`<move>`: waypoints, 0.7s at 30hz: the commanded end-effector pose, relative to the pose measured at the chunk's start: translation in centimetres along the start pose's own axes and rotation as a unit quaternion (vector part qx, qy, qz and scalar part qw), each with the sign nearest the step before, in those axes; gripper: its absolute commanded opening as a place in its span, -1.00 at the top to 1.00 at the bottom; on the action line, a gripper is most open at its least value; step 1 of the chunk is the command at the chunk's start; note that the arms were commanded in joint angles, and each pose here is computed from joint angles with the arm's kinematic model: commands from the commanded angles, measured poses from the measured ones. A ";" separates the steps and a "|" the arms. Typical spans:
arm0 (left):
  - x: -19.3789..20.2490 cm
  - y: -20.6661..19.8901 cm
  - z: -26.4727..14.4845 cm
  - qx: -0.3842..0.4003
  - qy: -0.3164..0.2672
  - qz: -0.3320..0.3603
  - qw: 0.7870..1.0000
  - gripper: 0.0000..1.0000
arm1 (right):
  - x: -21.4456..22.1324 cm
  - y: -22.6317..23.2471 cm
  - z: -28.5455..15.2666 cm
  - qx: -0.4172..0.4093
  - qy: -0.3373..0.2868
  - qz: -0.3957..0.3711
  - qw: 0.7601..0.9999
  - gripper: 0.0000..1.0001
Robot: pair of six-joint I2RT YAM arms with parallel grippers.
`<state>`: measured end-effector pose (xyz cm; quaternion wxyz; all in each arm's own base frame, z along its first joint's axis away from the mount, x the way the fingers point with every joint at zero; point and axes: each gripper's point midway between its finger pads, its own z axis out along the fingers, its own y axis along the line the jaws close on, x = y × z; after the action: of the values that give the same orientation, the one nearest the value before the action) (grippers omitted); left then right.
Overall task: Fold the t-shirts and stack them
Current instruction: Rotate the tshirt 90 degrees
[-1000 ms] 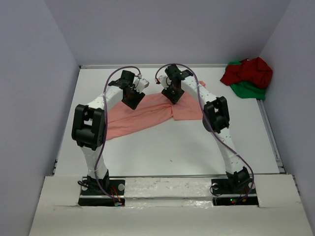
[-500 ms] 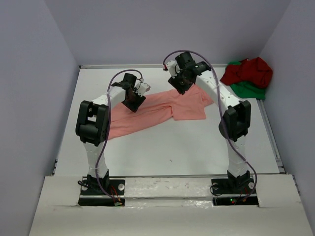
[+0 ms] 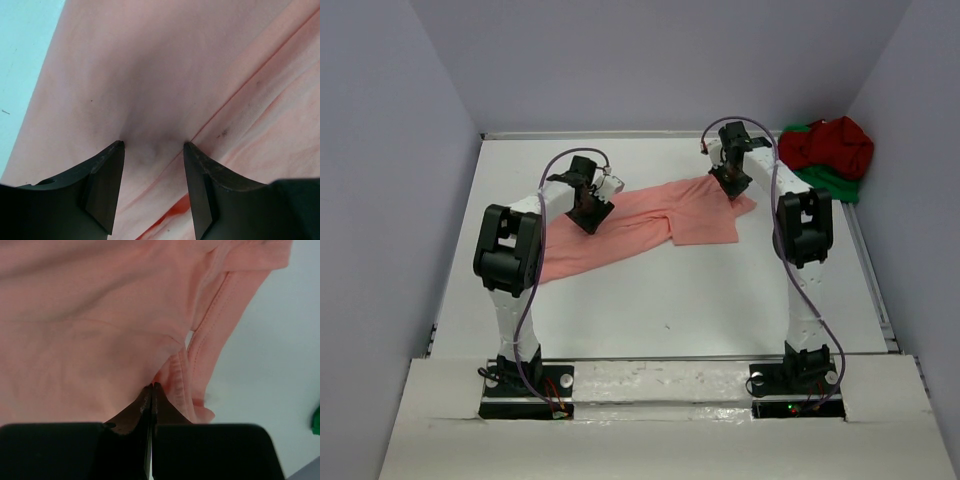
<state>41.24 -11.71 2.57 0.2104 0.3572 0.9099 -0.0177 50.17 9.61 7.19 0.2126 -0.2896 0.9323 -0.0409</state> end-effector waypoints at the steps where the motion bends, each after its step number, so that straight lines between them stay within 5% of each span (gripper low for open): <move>1: 0.3 1.0 -1.4 -0.018 -0.004 0.005 1.000 -0.20 | -1.5 -0.7 0.6 0.007 -0.018 0.010 1.000 1.00; 11: 2.5 0.6 -0.1 -0.001 0.041 0.001 0.999 -0.04 | -0.3 0.3 3.6 -0.016 0.012 0.009 1.000 1.00; 21: 7.4 -2.2 0.1 0.068 0.158 -0.008 0.985 0.21 | -1.7 -0.4 4.7 -0.009 0.005 0.001 1.000 1.00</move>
<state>40.53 -10.93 2.12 0.1721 0.3574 0.9178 -0.0193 52.36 9.61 3.30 0.1916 -0.2839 0.9388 -0.0360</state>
